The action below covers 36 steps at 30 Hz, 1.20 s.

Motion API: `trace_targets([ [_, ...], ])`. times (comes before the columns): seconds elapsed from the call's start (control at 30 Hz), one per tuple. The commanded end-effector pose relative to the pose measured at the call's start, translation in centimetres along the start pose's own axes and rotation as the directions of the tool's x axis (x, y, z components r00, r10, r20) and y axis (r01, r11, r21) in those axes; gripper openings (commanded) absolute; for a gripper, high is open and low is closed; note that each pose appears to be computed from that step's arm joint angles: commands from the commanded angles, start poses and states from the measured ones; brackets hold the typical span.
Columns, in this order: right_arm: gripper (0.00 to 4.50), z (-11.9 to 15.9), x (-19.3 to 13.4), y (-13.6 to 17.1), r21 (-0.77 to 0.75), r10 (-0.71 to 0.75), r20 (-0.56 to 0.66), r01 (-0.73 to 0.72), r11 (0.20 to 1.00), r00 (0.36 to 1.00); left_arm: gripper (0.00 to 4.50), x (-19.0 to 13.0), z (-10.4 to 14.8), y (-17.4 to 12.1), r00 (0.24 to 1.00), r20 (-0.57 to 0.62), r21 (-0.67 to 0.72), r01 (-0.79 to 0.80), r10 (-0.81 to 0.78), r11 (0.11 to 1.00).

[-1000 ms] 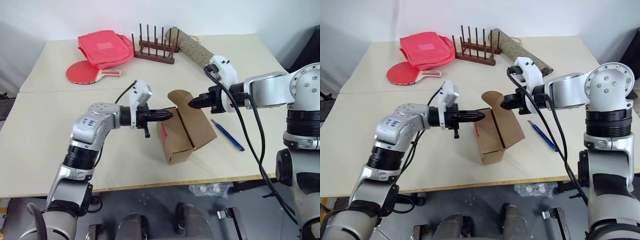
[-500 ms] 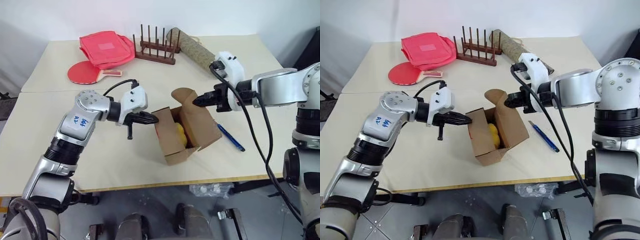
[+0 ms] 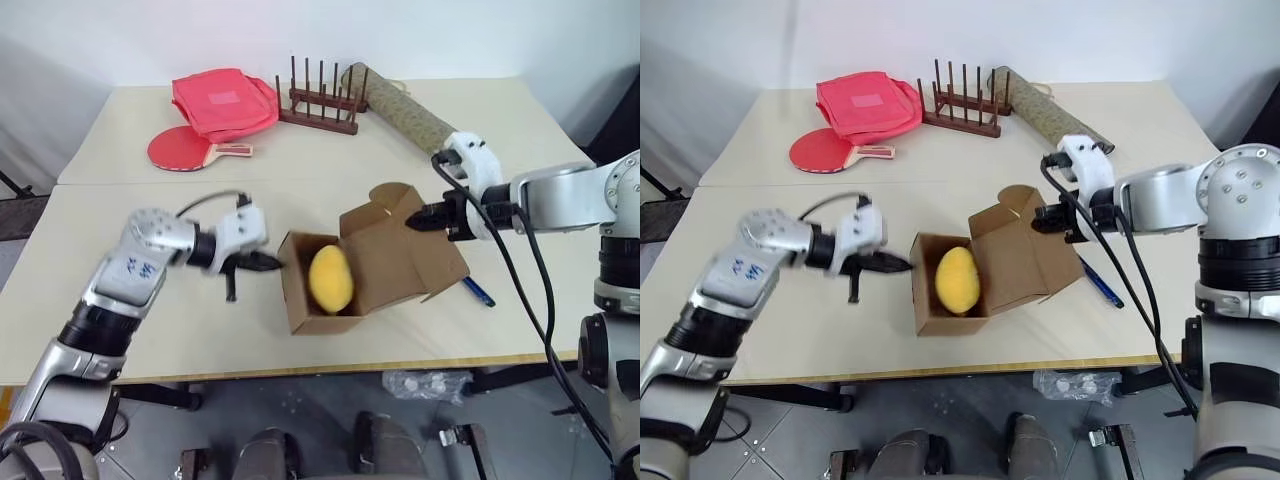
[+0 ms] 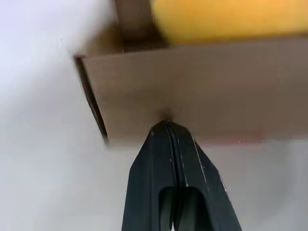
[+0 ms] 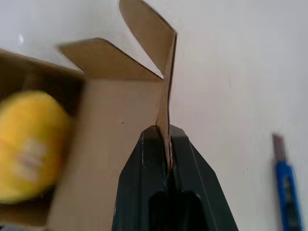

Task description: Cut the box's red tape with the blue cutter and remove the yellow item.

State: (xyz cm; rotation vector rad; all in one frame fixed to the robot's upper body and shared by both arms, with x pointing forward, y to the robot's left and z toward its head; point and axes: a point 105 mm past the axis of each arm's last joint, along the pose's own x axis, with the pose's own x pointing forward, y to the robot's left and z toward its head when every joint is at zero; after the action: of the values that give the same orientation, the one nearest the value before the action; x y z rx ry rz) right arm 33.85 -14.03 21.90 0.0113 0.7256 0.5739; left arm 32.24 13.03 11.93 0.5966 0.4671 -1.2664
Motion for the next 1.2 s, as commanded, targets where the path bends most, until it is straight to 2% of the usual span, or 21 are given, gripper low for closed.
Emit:
trace_targets([
  [0.03,0.06,0.4,-0.3,0.4,-0.010,0.019,0.025,-0.019,1.000,0.999,0.00,0.0,0.7,0.1,1.000,-0.008,0.040,-0.003,0.004,0.999],
  [0.23,0.06,-1.8,1.4,0.0,0.017,0.019,-0.007,-0.019,1.000,1.000,0.00,0.8,0.5,1.0,0.999,0.012,0.020,-0.037,0.036,0.999],
  [0.37,0.06,-3.6,2.7,-0.9,-0.032,-0.051,-0.003,0.051,0.998,0.999,0.00,0.9,-0.2,1.8,0.998,0.010,0.007,-0.056,0.056,0.998],
  [0.5,0.06,-2.4,2.8,-2.1,-0.051,-0.122,0.118,0.129,0.990,0.985,0.00,0.5,-0.7,2.9,0.994,0.025,-0.008,-0.103,0.103,0.995],
  [0.6,0.06,-1.5,2.4,-2.8,-0.077,-0.147,0.191,0.164,0.983,0.971,0.00,0.0,-0.4,3.9,0.986,0.087,-0.034,-0.141,0.144,0.989],
  [0.7,0.66,-0.7,1.9,-2.4,-0.118,-0.117,0.231,0.147,0.982,0.966,0.00,-0.6,-0.5,4.8,0.975,0.116,-0.057,-0.185,0.191,0.981],
  [0.9,2.58,0.0,1.5,-2.2,-0.145,-0.106,0.252,0.146,0.979,0.962,0.00,-1.6,-0.3,6.2,0.955,0.130,-0.047,-0.263,0.266,0.964],
  [1.03,3.93,-0.3,1.9,-2.4,-0.158,-0.108,0.236,0.147,0.976,0.966,0.00,-3.1,3.3,7.8,0.903,0.265,-0.022,-0.344,0.337,0.939],
  [1.07,4.41,-0.3,1.9,-2.5,-0.159,-0.108,0.233,0.147,0.976,0.967,0.00,-3.6,4.4,8.1,0.888,0.306,-0.027,-0.352,0.343,0.936],
  [1.2,4.47,-0.6,2.4,-2.6,-0.165,-0.103,0.219,0.141,0.976,0.970,0.00,-5.0,9.2,8.3,0.838,0.455,-0.028,-0.324,0.300,0.946],
])
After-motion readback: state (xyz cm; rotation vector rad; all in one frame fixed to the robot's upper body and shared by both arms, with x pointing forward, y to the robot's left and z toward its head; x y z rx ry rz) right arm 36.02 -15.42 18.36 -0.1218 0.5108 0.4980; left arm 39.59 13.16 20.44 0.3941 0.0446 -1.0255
